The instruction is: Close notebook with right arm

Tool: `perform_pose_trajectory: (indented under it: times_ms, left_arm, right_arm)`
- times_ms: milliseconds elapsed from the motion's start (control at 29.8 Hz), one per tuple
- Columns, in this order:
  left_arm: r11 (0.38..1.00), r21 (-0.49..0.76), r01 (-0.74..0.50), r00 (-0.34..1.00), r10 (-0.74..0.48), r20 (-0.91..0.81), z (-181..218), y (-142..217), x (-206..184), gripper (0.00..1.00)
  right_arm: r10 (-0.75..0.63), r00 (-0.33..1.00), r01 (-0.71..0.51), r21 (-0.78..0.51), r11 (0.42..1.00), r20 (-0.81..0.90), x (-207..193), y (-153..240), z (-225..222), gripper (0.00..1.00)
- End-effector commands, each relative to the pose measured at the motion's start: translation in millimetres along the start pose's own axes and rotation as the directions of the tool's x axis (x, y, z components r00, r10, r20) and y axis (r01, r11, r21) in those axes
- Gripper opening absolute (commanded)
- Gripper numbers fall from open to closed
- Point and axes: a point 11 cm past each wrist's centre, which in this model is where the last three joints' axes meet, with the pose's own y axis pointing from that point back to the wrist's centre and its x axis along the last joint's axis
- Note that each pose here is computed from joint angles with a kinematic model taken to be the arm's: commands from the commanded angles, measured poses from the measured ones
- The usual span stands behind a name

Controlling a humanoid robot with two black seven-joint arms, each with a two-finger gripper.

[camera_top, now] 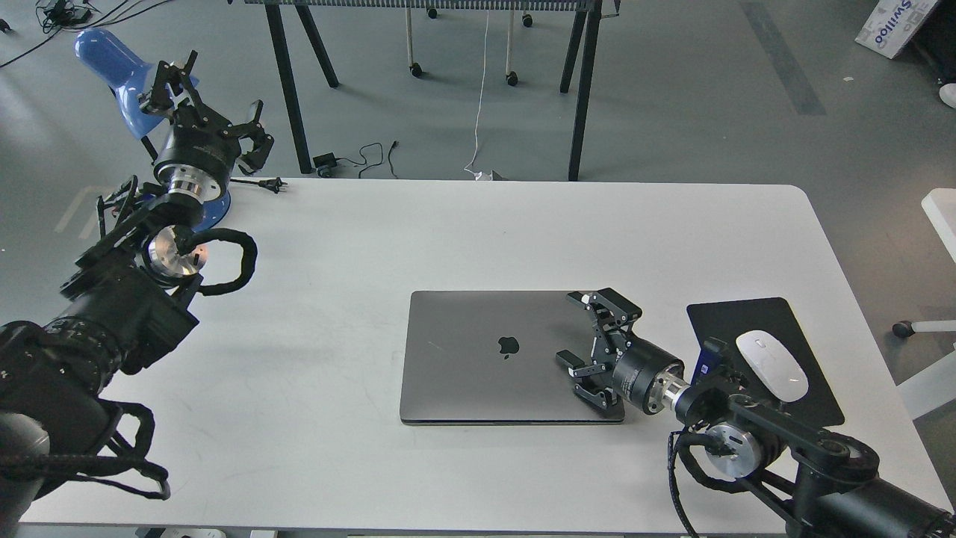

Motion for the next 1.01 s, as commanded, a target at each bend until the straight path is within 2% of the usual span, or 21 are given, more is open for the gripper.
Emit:
perform_pose_trajectory:
  times_ms: [0, 235, 303, 403, 538, 739, 840, 975]
  left_arm:
    - [1.0, 0.0, 0.0, 1.0, 0.0, 0.0, 0.0, 0.0, 0.0, 1.0]
    - [1.0, 0.003, -0.001, 1.0, 0.001, 0.0, -0.6, 0.5, 0.6, 1.0]
    - [1.0, 0.003, -0.001, 1.0, 0.001, 0.0, -0.6, 0.5, 0.6, 1.0]
    - [1.0, 0.003, -0.001, 1.0, 0.001, 0.0, -0.6, 0.5, 0.6, 1.0]
    - [1.0, 0.003, -0.001, 1.0, 0.001, 0.0, -0.6, 0.5, 0.6, 1.0]
    - [1.0, 0.003, -0.001, 1.0, 0.001, -0.001, -1.3, 0.5, 0.1, 1.0]
    - [1.0, 0.003, -0.001, 1.0, 0.001, -0.001, -1.3, 0.5, 0.1, 1.0]
    - [1.0, 0.004, 0.0, 1.0, 0.0, -0.002, -2.0, 0.4, -0.4, 1.0]
  right_arm:
    - [0.007, 1.0, -0.007, -0.005, 1.0, 0.007, 0.4, -1.7, 4.5, 1.0]
    - [-0.002, 1.0, 0.001, 0.03, 1.0, 0.011, -2.6, -5.1, -6.2, 1.0]
    - [-0.001, 1.0, 0.0, 0.067, 0.998, 0.017, -1.8, -7.2, -20.5, 1.0]
    - [0.034, 0.998, -0.043, 0.195, 0.98, 0.05, 13.2, -5.8, -66.7, 1.0]
    - [0.094, 0.989, -0.129, 0.349, 0.928, 0.117, 37.0, 3.2, -120.5, 1.0]
    - [0.17, 0.962, -0.26, 0.524, 0.811, 0.215, 84.8, 24.0, -206.7, 1.0]
    - [0.177, 0.937, -0.323, 0.561, 0.762, 0.3, 104.6, 31.9, -230.5, 1.0]
    - [0.129, 0.875, -0.396, 0.539, 0.744, 0.466, 126.8, 31.7, -243.6, 1.0]
